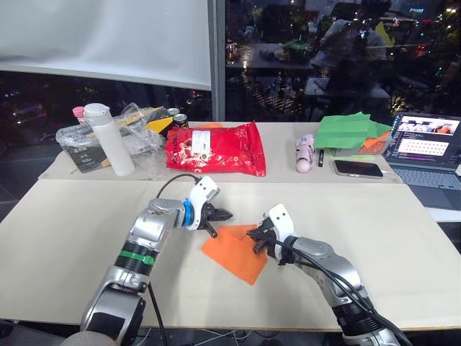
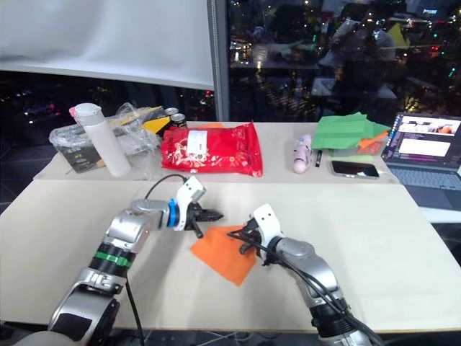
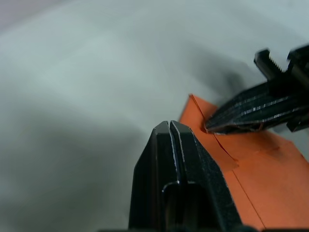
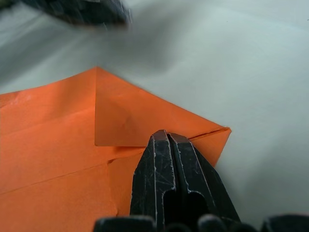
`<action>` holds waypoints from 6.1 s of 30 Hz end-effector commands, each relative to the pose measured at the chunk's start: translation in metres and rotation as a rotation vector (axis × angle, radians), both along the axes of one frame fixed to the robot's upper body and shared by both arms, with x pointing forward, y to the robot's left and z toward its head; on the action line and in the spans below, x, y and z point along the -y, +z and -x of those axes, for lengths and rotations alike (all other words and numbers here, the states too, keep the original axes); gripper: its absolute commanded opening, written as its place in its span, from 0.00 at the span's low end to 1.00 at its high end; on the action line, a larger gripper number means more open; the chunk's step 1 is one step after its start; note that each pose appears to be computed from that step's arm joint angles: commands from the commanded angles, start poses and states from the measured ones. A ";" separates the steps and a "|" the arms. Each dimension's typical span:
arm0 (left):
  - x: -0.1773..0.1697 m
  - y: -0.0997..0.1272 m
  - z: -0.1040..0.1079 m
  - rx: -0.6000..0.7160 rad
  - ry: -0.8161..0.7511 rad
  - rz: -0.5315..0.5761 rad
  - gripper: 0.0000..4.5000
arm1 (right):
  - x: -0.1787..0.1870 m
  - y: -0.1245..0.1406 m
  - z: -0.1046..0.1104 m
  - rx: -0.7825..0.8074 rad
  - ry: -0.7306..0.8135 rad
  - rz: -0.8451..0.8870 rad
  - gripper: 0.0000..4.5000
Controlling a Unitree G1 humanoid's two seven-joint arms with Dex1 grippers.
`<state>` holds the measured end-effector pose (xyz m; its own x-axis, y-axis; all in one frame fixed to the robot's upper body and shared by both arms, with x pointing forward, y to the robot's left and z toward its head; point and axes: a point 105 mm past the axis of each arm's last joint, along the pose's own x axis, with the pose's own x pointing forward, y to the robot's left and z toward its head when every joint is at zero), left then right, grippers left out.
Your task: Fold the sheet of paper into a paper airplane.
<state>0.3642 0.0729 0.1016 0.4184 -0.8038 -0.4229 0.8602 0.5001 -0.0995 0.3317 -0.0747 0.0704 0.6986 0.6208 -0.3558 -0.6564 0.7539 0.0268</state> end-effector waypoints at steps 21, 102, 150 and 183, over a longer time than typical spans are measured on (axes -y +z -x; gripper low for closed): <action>-0.003 -0.025 0.003 0.034 0.031 -0.077 0.01 | -0.019 0.001 -0.024 0.070 -0.004 0.020 0.00; 0.026 -0.033 -0.001 0.038 -0.020 -0.041 0.01 | 0.059 0.032 0.022 0.058 -0.026 0.265 0.00; 0.003 -0.026 0.021 -0.042 -0.089 -0.056 0.00 | 0.020 0.027 -0.026 0.168 0.327 0.372 0.01; 0.013 -0.033 0.020 -0.037 -0.115 -0.061 0.00 | 0.079 0.039 0.030 -0.099 -0.135 -0.089 0.64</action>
<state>0.3438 0.0606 0.0731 0.3130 -0.8281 -0.4651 0.9075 0.4052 -0.1108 0.2932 -0.1500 0.0904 0.6818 0.5822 -0.4429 -0.5502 0.8071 0.2141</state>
